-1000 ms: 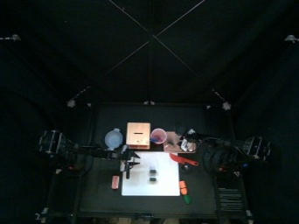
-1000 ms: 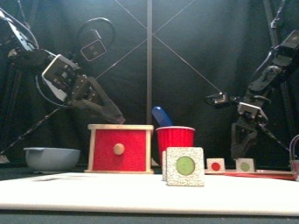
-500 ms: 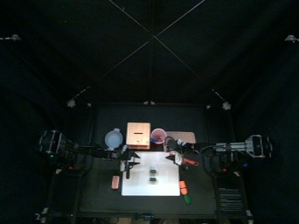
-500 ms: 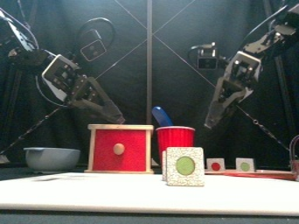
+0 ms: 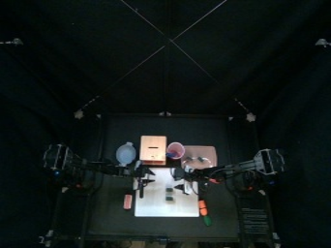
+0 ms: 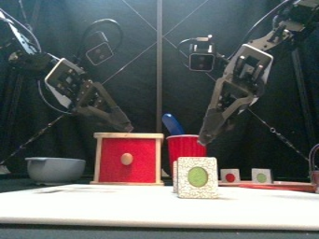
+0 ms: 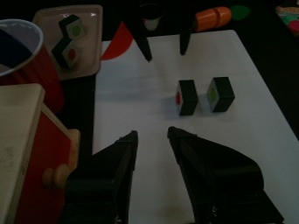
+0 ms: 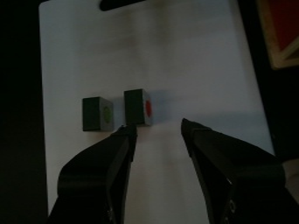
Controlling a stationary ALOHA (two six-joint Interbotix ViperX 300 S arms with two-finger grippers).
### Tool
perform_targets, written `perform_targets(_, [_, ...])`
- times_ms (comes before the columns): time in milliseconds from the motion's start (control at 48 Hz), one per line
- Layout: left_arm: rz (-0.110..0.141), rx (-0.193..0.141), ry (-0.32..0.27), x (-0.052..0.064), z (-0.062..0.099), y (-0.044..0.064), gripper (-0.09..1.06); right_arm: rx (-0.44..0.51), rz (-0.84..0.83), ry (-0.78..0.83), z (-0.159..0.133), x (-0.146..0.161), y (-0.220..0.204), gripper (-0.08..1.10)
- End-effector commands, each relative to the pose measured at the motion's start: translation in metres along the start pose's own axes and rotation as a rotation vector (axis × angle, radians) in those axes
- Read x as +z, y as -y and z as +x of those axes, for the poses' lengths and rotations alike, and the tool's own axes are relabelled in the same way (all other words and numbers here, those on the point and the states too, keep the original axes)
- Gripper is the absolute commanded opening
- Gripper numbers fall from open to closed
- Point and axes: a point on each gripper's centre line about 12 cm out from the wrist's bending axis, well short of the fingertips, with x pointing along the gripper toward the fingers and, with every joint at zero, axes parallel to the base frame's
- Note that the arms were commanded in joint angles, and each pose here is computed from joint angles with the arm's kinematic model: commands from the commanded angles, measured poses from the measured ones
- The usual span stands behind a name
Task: Place sushi on board then cut the sushi with the knife then place the pieces on the plate
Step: Place the 4 sushi pieces on the plate
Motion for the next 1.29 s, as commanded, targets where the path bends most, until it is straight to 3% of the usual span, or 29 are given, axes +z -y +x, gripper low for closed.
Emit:
perform_targets(21, [0.000, 0.003, 0.024, 0.008, 0.001, -0.001, 0.75, 0.014, -0.017, 0.033, 0.006, 0.016, -0.008, 0.82])
perform_targets(688, [0.000, 0.001, 0.014, 0.004, 0.000, 0.000, 0.75, 0.016, -0.041, -0.052, 0.056, 0.009, -0.017, 0.80])
perform_targets(875, [0.000, 0.001, 0.014, 0.004, 0.000, 0.000, 0.75, 0.013, -0.038, -0.050, 0.056, 0.010, -0.016, 0.66])
perform_targets(958, [0.000, 0.001, 0.014, 0.004, 0.000, 0.000, 0.75, 0.013, -0.032, -0.050, 0.052, 0.009, -0.015, 0.59])
perform_targets(1062, [0.001, -0.001, 0.011, 0.003, 0.000, 0.000, 0.75, 0.014, -0.029, -0.057, 0.041, 0.009, -0.012, 0.58])
perform_targets(1292, [0.001, -0.001, 0.012, 0.003, -0.001, 0.000, 0.75, -0.041, 0.058, -0.026, -0.012, 0.009, 0.028, 0.59])
